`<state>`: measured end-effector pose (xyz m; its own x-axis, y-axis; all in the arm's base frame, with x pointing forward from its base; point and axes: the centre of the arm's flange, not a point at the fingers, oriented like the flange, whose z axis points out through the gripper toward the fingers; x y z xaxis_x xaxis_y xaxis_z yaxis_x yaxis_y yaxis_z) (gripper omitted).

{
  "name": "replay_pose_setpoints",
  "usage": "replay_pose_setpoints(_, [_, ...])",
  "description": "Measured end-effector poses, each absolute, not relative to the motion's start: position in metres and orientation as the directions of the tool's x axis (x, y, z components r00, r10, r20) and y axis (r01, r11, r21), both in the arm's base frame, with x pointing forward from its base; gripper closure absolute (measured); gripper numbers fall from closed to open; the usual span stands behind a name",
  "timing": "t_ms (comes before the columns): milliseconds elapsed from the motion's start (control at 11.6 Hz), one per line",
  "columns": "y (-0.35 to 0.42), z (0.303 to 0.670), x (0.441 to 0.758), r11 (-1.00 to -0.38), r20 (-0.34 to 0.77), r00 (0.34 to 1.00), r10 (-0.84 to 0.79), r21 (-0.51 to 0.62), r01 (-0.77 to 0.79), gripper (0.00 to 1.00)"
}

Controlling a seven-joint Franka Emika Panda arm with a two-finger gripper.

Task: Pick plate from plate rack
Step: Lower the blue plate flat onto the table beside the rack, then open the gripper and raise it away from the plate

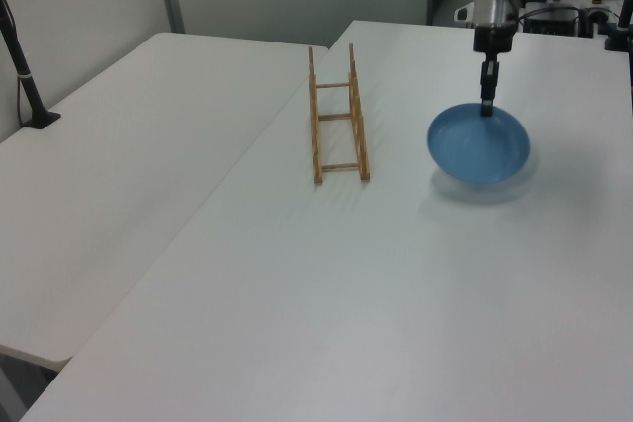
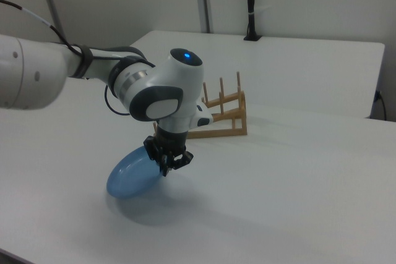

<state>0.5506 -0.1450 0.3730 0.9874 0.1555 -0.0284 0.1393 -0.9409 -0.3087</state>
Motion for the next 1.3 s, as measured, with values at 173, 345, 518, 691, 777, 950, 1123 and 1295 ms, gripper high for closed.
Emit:
replay_pose_setpoints(173, [-0.143,0.36,0.557,-0.945,-0.026,0.989,0.144,-0.301,0.13,0.93])
replay_pose_setpoints(345, [-0.137,0.352,0.561,-0.946,-0.03,0.989,0.142,-0.297,0.127,0.89])
replay_pose_setpoints(518, [-0.135,0.35,0.561,-0.946,-0.034,0.989,0.142,-0.298,0.126,0.69])
replay_pose_setpoints(691, [-0.135,0.35,0.562,-0.946,-0.034,0.989,0.142,-0.298,0.125,0.46])
replay_pose_setpoints(777, [-0.135,0.351,0.562,-0.946,-0.033,0.989,0.142,-0.298,0.126,0.35])
replay_pose_setpoints(950, [-0.136,0.354,0.564,-0.948,-0.027,0.99,0.138,-0.295,0.124,0.11])
replay_pose_setpoints(1123, [-0.138,0.369,0.569,-0.956,-0.014,0.996,0.083,-0.283,0.076,0.0])
replay_pose_setpoints(1295, [-0.136,0.405,0.574,-0.963,0.02,1.0,-0.001,-0.268,0.004,0.0])
